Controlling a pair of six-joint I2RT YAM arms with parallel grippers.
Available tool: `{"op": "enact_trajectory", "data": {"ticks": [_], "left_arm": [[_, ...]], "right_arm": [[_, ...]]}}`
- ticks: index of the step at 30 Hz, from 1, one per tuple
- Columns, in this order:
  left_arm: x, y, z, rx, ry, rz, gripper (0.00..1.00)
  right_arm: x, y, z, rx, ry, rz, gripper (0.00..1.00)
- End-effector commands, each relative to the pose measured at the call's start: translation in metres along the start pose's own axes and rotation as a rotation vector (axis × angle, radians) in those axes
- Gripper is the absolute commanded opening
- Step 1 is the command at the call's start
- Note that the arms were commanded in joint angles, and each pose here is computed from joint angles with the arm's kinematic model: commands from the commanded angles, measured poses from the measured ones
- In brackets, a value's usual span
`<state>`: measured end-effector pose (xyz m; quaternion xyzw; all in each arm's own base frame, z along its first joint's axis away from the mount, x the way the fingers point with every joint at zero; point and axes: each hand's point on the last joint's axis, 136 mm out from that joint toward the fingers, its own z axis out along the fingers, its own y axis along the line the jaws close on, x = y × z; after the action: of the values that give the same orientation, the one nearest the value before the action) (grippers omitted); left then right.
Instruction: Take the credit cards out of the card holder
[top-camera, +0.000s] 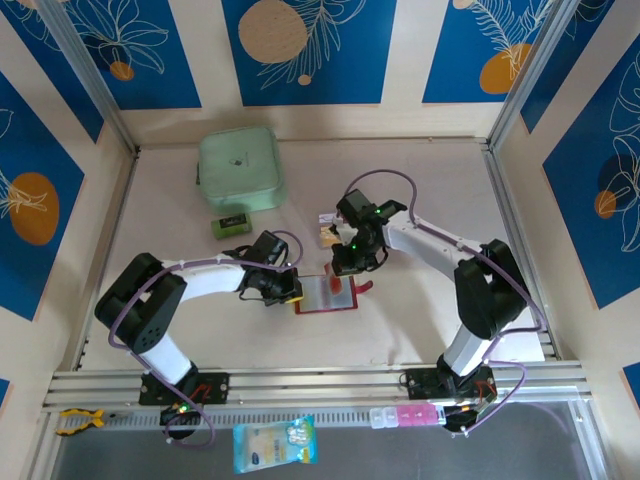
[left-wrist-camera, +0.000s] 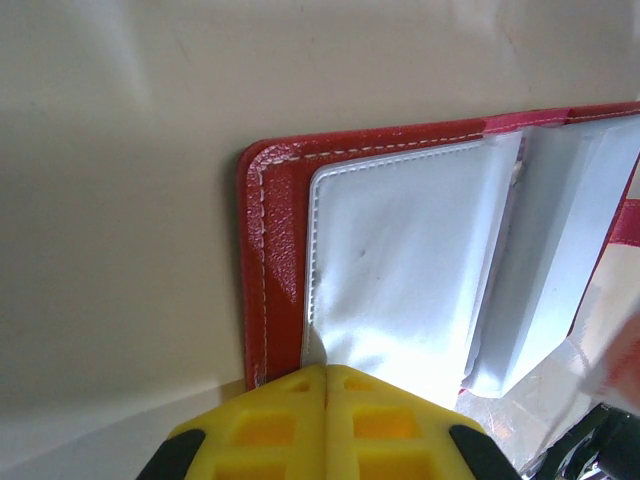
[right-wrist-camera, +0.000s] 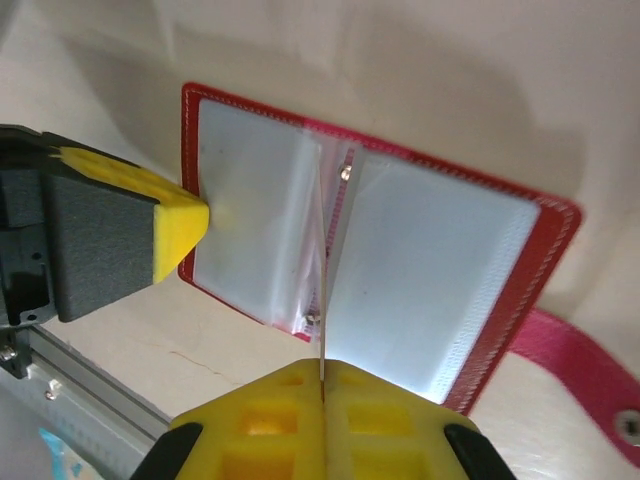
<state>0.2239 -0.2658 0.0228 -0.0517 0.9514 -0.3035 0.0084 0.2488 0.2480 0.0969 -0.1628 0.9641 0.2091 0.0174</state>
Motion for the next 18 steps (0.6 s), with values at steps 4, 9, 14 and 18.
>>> {"op": "enact_trajectory", "data": {"ticks": [4, 9, 14, 18], "left_arm": [[-0.003, -0.006, -0.012, -0.018, -0.028, 0.013, 0.12], [-0.006, -0.008, -0.02, -0.023, -0.046, 0.023, 0.16], [-0.006, -0.004, -0.024, -0.03, -0.056, 0.021, 0.17], [-0.004, 0.002, -0.025, -0.039, -0.056, 0.011, 0.17]], "right_arm": [[-0.013, -0.013, -0.027, 0.038, -0.05, -0.376, 0.0], [-0.027, -0.014, -0.036, 0.103, -0.088, -0.761, 0.0], [-0.045, -0.018, -0.047, 0.127, -0.089, -0.966, 0.0], [-0.076, -0.027, -0.068, 0.144, -0.131, -0.997, 0.0]]}}
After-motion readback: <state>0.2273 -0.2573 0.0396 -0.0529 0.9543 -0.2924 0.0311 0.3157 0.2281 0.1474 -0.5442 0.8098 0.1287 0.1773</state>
